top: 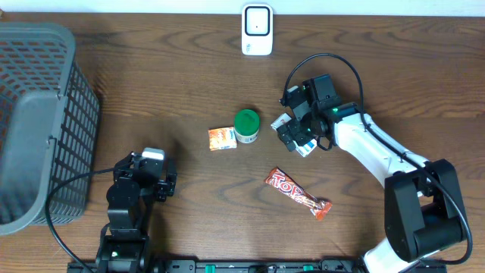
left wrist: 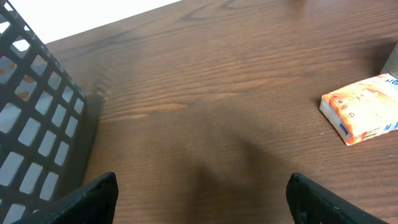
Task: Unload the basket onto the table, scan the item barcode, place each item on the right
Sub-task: 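Reach the right gripper to the Panadol box and grasp it, then lift the Panadol box with the right gripper toward the scanner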
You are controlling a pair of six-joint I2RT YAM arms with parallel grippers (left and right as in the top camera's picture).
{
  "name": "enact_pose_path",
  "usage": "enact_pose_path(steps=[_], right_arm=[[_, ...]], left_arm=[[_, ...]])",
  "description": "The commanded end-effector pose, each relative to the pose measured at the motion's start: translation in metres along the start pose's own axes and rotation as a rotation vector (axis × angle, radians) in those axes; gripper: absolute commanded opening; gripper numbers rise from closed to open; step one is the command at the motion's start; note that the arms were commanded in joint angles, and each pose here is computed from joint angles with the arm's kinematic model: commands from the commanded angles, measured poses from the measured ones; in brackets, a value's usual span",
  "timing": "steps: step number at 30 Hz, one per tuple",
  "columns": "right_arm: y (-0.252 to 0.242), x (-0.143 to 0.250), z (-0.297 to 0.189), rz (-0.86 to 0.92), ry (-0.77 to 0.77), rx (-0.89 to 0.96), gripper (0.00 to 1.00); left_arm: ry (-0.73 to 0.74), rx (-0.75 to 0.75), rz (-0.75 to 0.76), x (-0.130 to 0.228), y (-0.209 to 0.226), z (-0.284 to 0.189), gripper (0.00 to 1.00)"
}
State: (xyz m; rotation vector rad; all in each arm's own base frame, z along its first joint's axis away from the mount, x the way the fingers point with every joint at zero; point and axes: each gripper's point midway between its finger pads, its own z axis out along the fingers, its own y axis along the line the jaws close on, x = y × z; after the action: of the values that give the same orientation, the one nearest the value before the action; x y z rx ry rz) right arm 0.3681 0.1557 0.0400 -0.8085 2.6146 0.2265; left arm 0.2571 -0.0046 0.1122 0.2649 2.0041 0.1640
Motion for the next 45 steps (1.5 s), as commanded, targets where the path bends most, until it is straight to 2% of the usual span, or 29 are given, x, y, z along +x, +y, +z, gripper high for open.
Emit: enact_pose_path(steps=[1, 13, 17, 19, 23, 25, 26, 33, 45], right_arm=[[0.000, -0.002, 0.007, -0.021, 0.008, 0.001, 0.98], [0.000, 0.008, 0.025, -0.015, 0.051, -0.011, 0.92], [0.001, 0.010, 0.024, -0.014, 0.057, -0.012, 0.80], [0.001, 0.010, 0.024, -0.014, 0.056, -0.012, 0.78], [0.001, 0.008, 0.025, -0.017, 0.052, -0.012, 0.83], [0.001, 0.009, 0.025, -0.017, 0.055, -0.012, 0.95], [0.001, 0.009, 0.025, -0.017, 0.055, -0.012, 0.97], [0.001, 0.019, 0.038, -0.031, 0.091, -0.018, 0.96], [0.001, 0.031, 0.060, -0.031, 0.135, -0.020, 0.73]], left_arm=[[-0.002, -0.007, -0.008, -0.001, 0.001, -0.001, 0.87], [-0.002, -0.007, -0.008, -0.001, 0.001, -0.001, 0.87], [-0.002, -0.007, -0.008, -0.001, 0.001, 0.000, 0.87], [-0.002, -0.007, -0.008, -0.001, 0.001, 0.000, 0.87], [-0.002, -0.007, -0.008, -0.001, 0.001, -0.001, 0.87], [-0.002, -0.007, -0.009, 0.000, 0.001, 0.000, 0.87], [-0.002, -0.007, -0.008, -0.001, 0.001, -0.001, 0.87], [-0.002, -0.007, -0.008, -0.001, 0.001, 0.000, 0.87], [-0.002, -0.007, -0.008, -0.001, 0.001, 0.000, 0.87]])
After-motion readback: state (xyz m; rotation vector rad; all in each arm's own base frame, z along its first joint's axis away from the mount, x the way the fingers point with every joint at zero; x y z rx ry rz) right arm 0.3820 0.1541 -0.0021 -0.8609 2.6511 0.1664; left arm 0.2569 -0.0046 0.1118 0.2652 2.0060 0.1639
